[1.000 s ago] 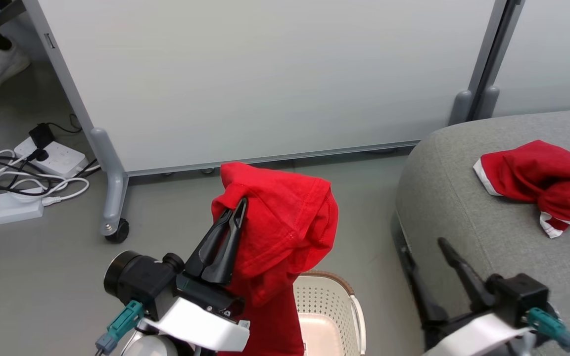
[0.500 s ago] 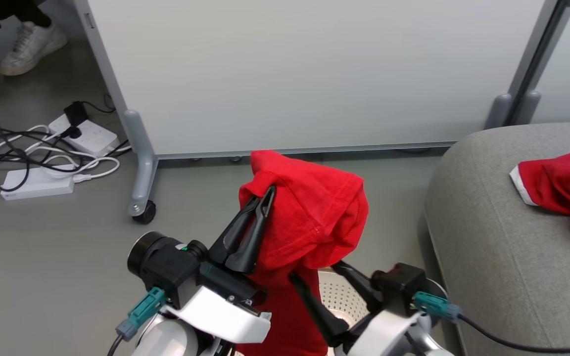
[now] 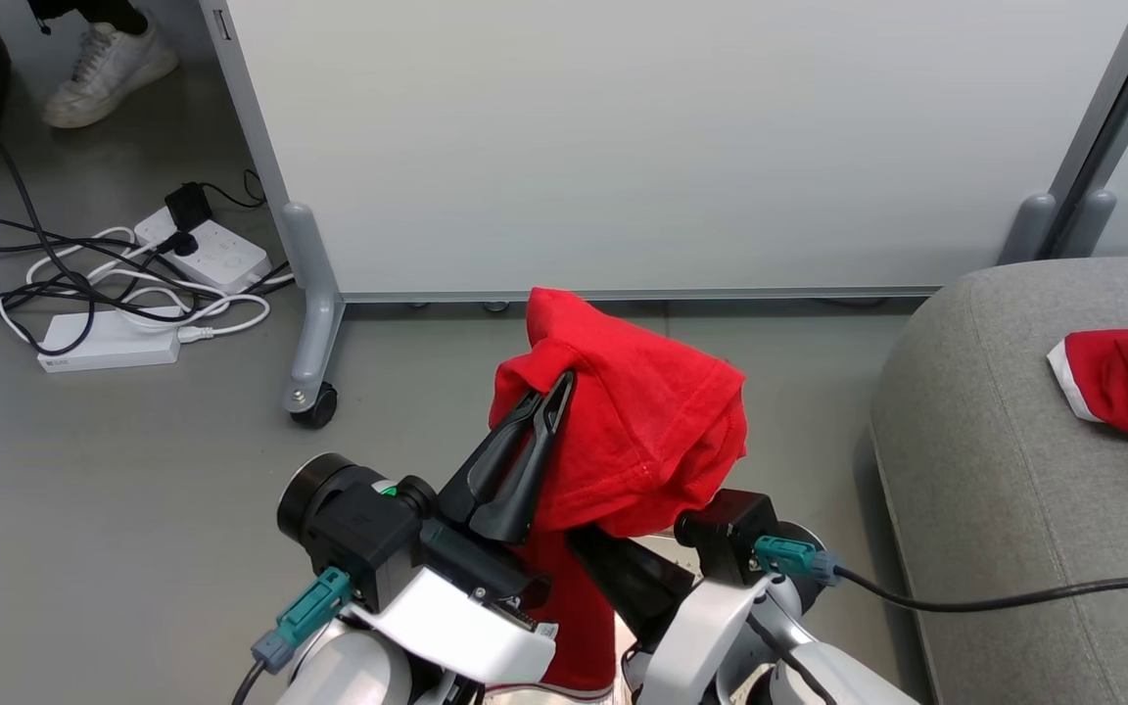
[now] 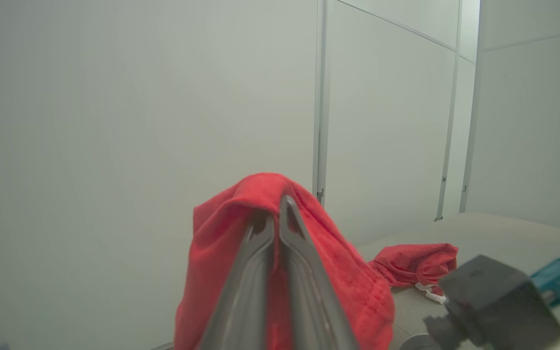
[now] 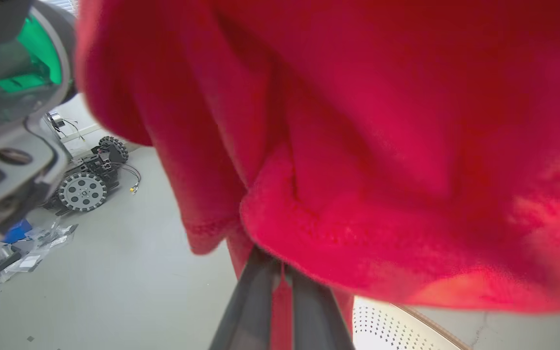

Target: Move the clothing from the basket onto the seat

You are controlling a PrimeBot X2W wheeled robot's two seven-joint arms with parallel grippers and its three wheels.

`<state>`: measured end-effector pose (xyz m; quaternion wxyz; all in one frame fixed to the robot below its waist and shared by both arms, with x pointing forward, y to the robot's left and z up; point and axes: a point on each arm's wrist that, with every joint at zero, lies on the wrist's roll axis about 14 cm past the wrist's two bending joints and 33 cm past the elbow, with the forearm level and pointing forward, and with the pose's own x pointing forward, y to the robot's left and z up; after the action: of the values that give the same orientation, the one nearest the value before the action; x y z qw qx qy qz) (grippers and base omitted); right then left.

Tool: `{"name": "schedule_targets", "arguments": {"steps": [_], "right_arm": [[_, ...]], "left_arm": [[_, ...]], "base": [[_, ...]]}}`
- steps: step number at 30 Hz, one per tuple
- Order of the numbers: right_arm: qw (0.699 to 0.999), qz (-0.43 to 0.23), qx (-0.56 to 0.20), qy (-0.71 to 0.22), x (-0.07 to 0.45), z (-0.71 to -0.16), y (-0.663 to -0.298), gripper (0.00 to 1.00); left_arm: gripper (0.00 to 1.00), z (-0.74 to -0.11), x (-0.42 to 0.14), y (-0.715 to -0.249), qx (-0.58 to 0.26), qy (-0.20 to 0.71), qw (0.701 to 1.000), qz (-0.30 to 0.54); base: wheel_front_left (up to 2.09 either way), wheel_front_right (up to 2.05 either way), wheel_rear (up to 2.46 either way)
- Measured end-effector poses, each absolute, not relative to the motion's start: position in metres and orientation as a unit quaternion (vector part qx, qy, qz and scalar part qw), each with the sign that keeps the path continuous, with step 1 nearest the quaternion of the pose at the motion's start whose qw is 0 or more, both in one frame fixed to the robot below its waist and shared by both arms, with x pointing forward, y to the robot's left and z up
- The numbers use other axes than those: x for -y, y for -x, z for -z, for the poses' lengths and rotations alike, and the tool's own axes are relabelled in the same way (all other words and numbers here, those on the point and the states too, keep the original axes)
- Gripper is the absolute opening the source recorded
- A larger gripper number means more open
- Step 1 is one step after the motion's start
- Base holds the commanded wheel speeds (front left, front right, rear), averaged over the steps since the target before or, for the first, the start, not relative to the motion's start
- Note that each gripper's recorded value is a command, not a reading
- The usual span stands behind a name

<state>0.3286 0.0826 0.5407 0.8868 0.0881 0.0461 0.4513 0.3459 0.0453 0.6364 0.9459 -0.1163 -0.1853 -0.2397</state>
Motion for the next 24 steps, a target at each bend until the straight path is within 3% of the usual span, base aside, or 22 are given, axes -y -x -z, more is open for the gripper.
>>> {"name": "schedule_targets", "arguments": {"steps": [7, 8, 9, 10, 11, 18, 24], "right_arm": [[0.888, -0.45, -0.042, -0.091, -0.078, -0.54, -0.334, 0.0], [0.888, -0.448, -0.035, -0.093, -0.077, -0.543, -0.336, 0.0], [0.889, -0.446, -0.03, -0.094, -0.076, -0.545, -0.338, 0.0], [0.89, -0.444, -0.026, -0.096, -0.075, -0.546, -0.339, 0.0], [0.892, -0.441, -0.023, -0.096, -0.072, -0.547, -0.34, 0.0], [0.915, -0.389, 0.033, -0.102, -0.043, -0.566, -0.367, 0.0], [0.935, -0.336, 0.058, -0.097, -0.012, -0.574, -0.388, 0.0]], "left_arm": [[0.0, -0.636, -0.047, -0.347, 0.185, 0.117, 0.946, 0.238], [0.09, -0.633, -0.046, -0.348, 0.178, 0.116, 0.948, 0.238], [0.09, -0.632, -0.048, -0.349, 0.176, 0.115, 0.949, 0.234], [0.44, -0.63, -0.048, -0.35, 0.171, 0.112, 0.95, 0.234], [1.0, -0.63, -0.049, -0.35, 0.172, 0.111, 0.952, 0.23], [1.0, -0.642, -0.059, -0.354, 0.2, 0.112, 0.95, 0.212], [1.0, -0.634, -0.039, -0.35, 0.182, 0.088, 0.945, 0.257]], "base": [[0.0, 0.0, 0.0], [0.0, 0.0, 0.0], [0.0, 0.0, 0.0], [0.0, 0.0, 0.0], [0.0, 0.0, 0.0], [0.0, 0.0, 0.0], [0.0, 0.0, 0.0]]}}
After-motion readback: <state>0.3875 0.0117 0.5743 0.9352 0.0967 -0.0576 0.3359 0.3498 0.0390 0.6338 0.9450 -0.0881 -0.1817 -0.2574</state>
